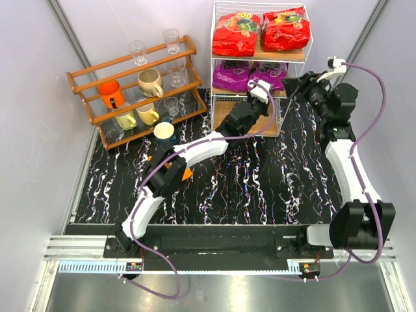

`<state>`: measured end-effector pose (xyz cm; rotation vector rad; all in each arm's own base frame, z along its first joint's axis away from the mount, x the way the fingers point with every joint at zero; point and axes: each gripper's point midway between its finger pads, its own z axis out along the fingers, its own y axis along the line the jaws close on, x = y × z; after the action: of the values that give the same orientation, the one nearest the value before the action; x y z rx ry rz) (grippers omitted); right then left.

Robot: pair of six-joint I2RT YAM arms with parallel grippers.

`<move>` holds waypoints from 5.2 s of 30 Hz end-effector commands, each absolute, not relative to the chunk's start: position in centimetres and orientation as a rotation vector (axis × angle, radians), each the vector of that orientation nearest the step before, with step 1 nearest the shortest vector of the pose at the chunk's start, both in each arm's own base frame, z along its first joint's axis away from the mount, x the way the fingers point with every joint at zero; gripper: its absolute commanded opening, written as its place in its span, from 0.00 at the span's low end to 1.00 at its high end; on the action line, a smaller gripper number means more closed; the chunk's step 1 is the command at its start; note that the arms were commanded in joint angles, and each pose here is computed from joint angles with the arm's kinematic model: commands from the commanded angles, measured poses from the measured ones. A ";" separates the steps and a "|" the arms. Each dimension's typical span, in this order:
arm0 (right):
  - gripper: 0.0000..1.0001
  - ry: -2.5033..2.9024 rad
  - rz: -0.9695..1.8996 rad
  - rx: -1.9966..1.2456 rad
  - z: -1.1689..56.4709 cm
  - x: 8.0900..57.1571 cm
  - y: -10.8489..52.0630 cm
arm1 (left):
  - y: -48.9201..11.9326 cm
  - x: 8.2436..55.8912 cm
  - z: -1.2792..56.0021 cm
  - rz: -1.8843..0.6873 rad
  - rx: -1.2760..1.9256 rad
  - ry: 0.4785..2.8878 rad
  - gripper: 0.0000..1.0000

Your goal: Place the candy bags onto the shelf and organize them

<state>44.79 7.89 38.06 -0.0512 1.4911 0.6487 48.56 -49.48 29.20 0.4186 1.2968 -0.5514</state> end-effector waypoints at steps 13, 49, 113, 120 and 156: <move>0.60 1.470 0.594 -0.037 40.0 41.0 7.2 | -51.0 48.0 35.5 -0.604 0.359 1.133 0.00; 0.71 1.967 0.672 -0.039 26.8 31.0 16.5 | -28.2 24.6 29.0 -0.626 0.098 1.736 0.45; 0.00 1.740 0.436 0.082 13.4 29.2 29.2 | -10.8 19.1 25.1 -0.488 -0.203 1.715 0.75; 0.00 1.580 0.204 0.055 16.7 31.8 23.6 | -11.9 19.9 24.4 -0.467 -0.171 1.699 0.75; 0.00 1.308 0.390 0.022 21.7 53.4 19.1 | -14.6 22.0 21.6 -0.401 -0.112 1.652 0.75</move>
<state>51.40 18.17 12.34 -0.0171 1.5965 0.2924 21.57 -14.67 20.45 -0.0708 1.7007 -0.3926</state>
